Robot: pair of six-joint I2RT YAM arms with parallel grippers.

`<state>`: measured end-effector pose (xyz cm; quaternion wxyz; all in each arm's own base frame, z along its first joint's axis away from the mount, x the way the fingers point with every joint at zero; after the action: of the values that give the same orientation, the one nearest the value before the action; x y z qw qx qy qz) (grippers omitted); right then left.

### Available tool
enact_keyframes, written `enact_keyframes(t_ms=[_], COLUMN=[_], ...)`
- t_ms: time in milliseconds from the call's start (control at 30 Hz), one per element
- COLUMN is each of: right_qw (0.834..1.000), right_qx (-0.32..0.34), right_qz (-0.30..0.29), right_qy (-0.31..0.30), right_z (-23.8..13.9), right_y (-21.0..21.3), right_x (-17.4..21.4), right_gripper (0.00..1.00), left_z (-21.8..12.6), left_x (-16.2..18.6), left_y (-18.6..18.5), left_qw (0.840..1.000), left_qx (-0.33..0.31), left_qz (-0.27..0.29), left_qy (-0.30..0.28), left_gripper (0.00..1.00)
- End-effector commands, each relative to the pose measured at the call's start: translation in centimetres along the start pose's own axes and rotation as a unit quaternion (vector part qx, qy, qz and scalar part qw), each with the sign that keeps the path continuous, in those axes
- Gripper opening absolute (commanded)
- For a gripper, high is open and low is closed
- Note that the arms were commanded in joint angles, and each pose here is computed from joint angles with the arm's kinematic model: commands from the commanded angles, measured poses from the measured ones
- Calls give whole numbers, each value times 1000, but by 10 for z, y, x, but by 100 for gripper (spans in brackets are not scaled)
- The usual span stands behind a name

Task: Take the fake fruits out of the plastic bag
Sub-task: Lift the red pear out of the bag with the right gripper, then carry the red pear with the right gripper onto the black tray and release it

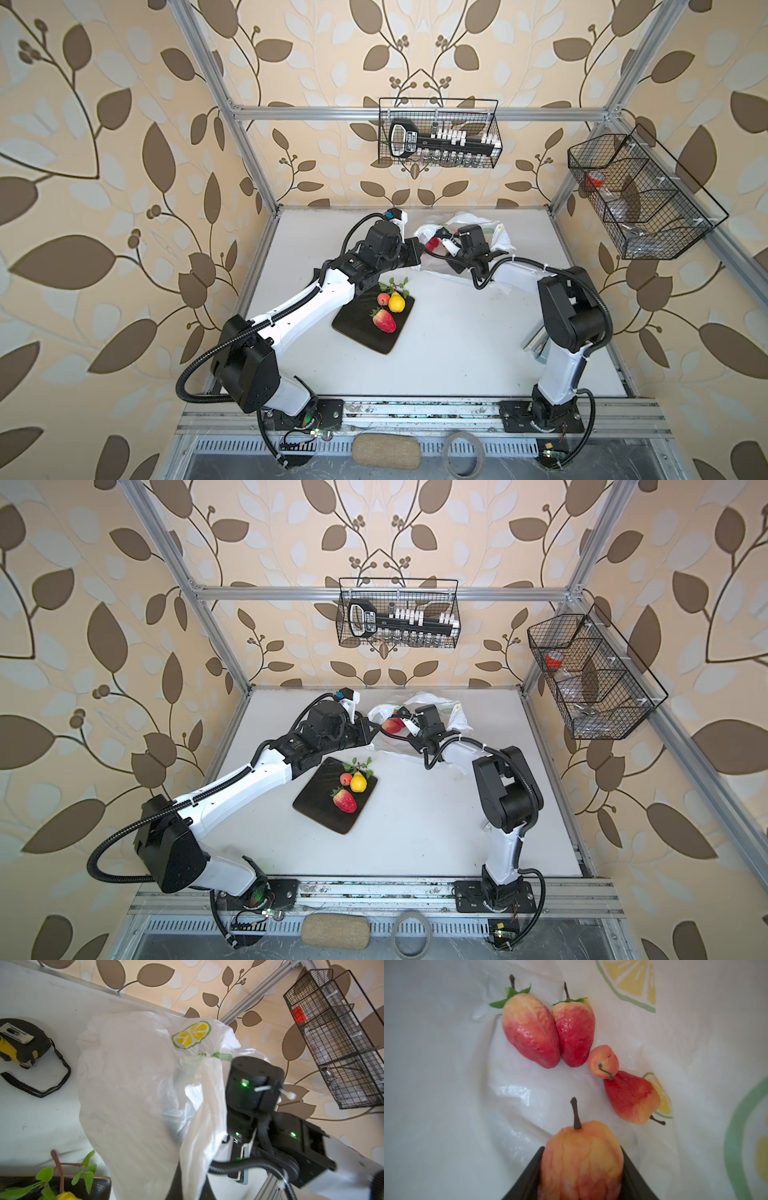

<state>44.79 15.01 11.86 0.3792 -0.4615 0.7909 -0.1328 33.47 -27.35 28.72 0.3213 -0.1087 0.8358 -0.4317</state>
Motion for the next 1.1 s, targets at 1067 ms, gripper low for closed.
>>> enact_keyframes(t_ms=[1067], right_qw=[949], right_qx=[-142], right_qz=[-16], right_qy=[-283], right_z=[-224], right_y=[77], right_x=[-35], right_gripper=[45], left_z=[25], left_x=[-15], left_y=[-1], left_qw=[1000], left_qx=[-5], left_qz=[-4], left_qy=[-12], left_gripper=[0])
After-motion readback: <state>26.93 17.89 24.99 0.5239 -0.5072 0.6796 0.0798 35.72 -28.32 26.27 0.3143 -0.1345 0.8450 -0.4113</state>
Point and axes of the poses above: each gripper's point midway between its finger pads, its own z axis out along the fingers, its own y axis along the line the jaws close on, x = y × z, the point moved 4 cm from there along -z, back along the fingers, and after that the axes turned 15 degrees about -z, right-handed, at the moved point
